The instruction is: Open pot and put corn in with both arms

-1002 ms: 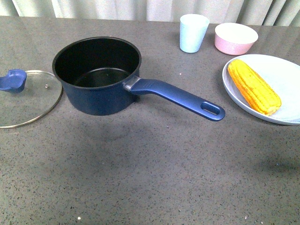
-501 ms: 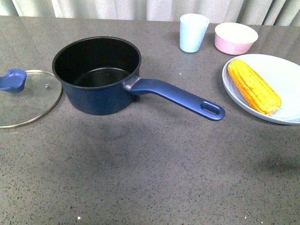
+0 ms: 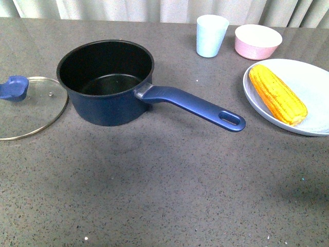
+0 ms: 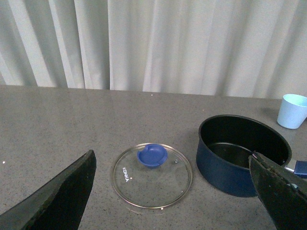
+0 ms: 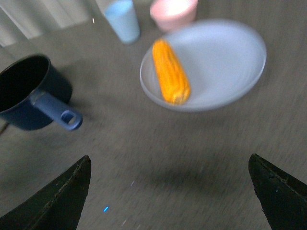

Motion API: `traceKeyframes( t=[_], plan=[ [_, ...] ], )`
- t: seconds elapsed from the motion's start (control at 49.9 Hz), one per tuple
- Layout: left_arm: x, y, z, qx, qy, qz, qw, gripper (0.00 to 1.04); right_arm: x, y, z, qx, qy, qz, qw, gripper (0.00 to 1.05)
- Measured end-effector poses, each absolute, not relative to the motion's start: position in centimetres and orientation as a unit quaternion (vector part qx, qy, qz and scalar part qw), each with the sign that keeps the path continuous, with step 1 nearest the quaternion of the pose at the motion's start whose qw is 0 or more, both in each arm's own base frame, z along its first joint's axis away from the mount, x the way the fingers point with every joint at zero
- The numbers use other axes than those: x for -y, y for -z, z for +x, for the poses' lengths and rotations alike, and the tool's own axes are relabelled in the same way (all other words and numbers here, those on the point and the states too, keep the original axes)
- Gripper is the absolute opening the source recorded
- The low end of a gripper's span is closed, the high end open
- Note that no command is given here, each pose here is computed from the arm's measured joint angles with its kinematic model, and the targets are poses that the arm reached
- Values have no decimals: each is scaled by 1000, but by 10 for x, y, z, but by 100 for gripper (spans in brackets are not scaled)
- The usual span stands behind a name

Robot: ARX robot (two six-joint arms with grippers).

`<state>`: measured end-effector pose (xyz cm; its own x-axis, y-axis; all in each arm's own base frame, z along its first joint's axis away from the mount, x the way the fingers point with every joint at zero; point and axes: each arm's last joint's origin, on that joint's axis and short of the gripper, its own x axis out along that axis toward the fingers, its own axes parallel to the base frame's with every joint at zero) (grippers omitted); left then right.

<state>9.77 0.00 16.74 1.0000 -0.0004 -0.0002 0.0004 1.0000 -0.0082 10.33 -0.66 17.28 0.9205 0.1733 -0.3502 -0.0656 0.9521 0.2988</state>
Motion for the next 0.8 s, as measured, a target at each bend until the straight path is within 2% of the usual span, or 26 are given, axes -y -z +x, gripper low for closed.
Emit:
traceKeyframes(
  t=[0.12,0.241,0.341,0.521,0.682,0.802],
  plan=[
    [0,-167,98,0,0,-4,1000,96,17,-189,122,-197,-50,179,963,96],
    [0,-167,98,0,0,-4,1000,96,25,-206,150,-178,-53,167,968,96],
    [0,-167,98,0,0,-4,1000,96,27,-212,182,-189,-72,136,970,96],
    [0,-167,98,0,0,-4,1000,96,36,-202,259,-227,-28,57,972,96],
    [0,-167,98,0,0,-4,1000,96,27,-178,320,-289,-61,27,955,96],
    [0,-167,98,0,0,-4,1000,96,15,-162,350,-317,-79,10,945,96]
  ],
)
